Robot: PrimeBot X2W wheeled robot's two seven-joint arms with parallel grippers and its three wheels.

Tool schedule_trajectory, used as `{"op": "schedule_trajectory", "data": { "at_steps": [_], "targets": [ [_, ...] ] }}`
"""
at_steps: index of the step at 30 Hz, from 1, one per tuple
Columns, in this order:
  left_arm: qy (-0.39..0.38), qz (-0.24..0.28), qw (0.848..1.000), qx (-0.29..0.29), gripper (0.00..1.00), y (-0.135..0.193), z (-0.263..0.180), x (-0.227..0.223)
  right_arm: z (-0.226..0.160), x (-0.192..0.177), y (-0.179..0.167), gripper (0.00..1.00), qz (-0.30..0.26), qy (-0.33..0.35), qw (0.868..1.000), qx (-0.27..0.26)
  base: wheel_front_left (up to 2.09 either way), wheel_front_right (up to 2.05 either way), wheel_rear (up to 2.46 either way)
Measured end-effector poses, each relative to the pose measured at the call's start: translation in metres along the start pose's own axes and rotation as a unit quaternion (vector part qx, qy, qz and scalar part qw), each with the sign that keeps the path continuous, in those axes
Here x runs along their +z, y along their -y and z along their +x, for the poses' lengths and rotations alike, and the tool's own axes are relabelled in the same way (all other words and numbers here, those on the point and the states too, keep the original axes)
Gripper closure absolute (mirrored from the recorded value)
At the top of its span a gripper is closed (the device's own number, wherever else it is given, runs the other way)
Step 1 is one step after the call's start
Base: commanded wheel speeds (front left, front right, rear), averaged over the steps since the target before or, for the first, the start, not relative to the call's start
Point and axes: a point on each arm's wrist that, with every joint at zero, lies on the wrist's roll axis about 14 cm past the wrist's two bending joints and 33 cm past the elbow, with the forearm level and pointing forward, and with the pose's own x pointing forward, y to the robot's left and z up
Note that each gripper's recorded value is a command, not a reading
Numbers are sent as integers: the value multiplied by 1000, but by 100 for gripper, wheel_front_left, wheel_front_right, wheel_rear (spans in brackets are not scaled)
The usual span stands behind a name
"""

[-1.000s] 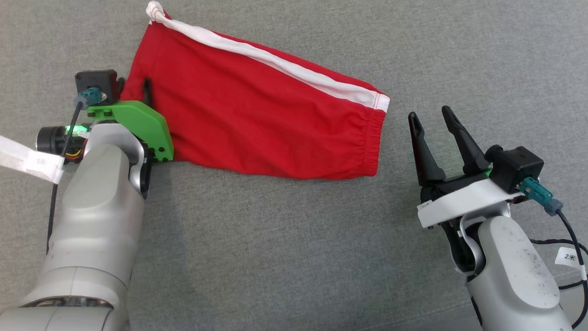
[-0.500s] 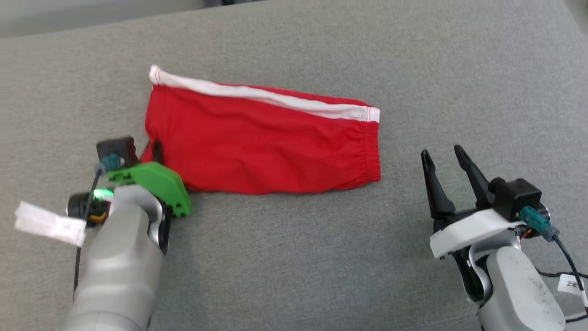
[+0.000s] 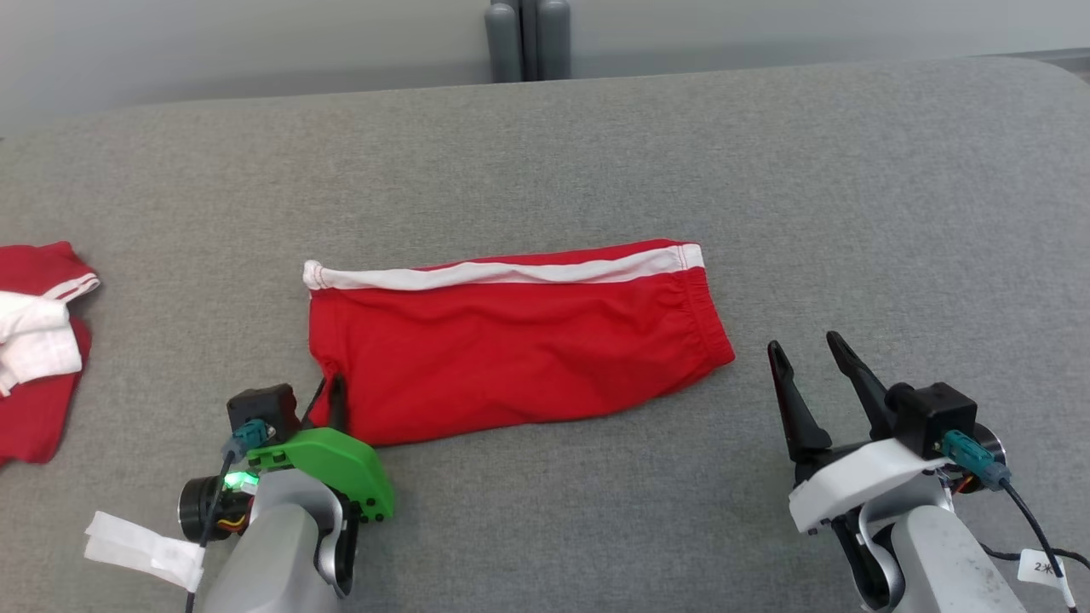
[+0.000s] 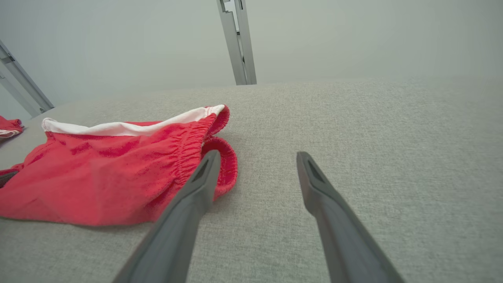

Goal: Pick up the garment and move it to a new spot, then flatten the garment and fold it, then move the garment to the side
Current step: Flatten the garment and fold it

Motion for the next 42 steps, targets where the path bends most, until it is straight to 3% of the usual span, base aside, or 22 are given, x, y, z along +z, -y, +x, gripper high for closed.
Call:
{"op": "schedule_trajectory", "data": {
  "at_steps": [1, 5, 9, 22, 23, 25, 26, 35, 42],
  "targets": [
    [7, -2, 1000, 2, 0, 0, -4, 2, 4, 2, -8, 0, 1, 3, 1000, 12, 0, 0, 0],
    [31, -5, 1000, 5, 0, 3, -16, 8, 24, 16, -38, 0, 7, 24, 998, 56, 0, 0, 0],
    [40, -6, 999, 4, 0, 8, -25, 9, 39, 8, -53, 0, 3, 8, 997, 78, 0, 0, 0],
    [35, -12, 999, 28, 0, -2, -36, 1, 31, -79, -35, 0, 36, -129, 990, 35, 0, 0, 0],
    [35, -11, 999, 28, 0, -2, -36, 1, 30, -82, -34, 22, 43, -133, 990, 32, 0, 0, 0],
    [35, -10, 999, 27, 0, -1, -35, 1, 30, -84, -35, 82, 48, -136, 989, 33, 0, 0, 0],
    [35, -10, 999, 25, 0, 0, -35, 1, 30, -84, -37, 100, 51, -137, 989, 34, 0, 0, 0],
    [40, -2, 999, 13, 0, 9, -31, 5, 32, -78, -25, 100, 87, -125, 988, 5, 0, 0, 0],
    [36, 2, 999, -2, 0, 20, -30, 2, 15, -61, 47, 100, 74, -96, 988, -96, 0, 0, 0]
  ]
}}
